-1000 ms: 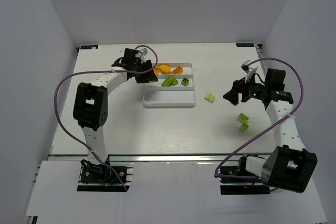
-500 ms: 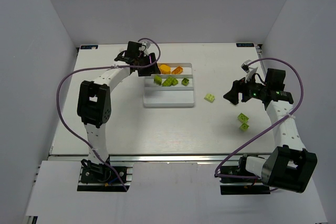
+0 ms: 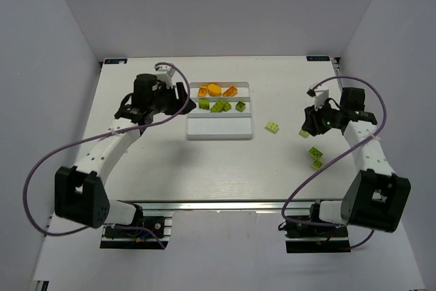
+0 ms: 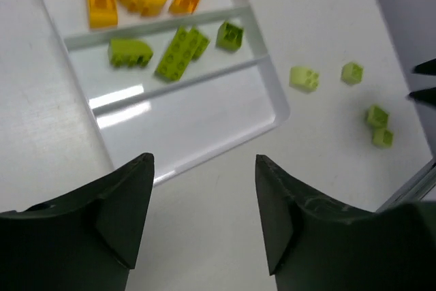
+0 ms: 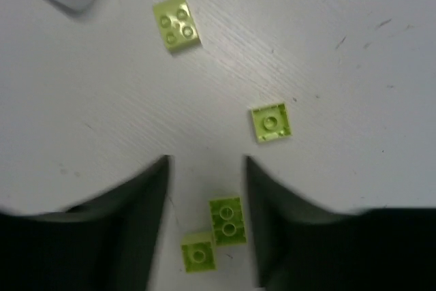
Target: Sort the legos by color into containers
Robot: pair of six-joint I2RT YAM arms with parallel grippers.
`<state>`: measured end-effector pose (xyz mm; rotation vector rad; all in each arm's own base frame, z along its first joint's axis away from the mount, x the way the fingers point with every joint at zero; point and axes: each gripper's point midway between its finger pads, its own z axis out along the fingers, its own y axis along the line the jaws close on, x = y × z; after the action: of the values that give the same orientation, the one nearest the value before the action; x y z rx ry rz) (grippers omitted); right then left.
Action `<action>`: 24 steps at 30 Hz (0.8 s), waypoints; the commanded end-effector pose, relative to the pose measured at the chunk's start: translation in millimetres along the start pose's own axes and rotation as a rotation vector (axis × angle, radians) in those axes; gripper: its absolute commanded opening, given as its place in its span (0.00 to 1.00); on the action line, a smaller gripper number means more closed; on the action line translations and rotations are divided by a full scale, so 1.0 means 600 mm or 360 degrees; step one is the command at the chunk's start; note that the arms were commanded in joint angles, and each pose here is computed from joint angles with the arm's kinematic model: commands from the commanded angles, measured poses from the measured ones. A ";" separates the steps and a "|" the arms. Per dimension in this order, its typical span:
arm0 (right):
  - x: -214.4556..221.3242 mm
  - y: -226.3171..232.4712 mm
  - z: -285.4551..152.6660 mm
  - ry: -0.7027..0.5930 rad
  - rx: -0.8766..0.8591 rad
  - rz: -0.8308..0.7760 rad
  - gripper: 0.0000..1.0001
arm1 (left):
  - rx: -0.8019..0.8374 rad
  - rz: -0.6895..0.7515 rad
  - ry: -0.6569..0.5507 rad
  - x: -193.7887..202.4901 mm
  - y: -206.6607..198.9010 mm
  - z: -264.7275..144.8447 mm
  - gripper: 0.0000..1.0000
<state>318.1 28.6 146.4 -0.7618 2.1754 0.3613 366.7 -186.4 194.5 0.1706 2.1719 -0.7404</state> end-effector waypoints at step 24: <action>0.111 -0.127 0.169 0.0573 0.0021 -0.0113 0.64 | 0.0194 0.0118 -0.0260 -0.064 -0.057 -0.048 0.80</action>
<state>369.0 -5.6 19.2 -0.9205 2.5312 0.2532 361.0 -194.9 250.2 0.2376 1.9681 -0.8164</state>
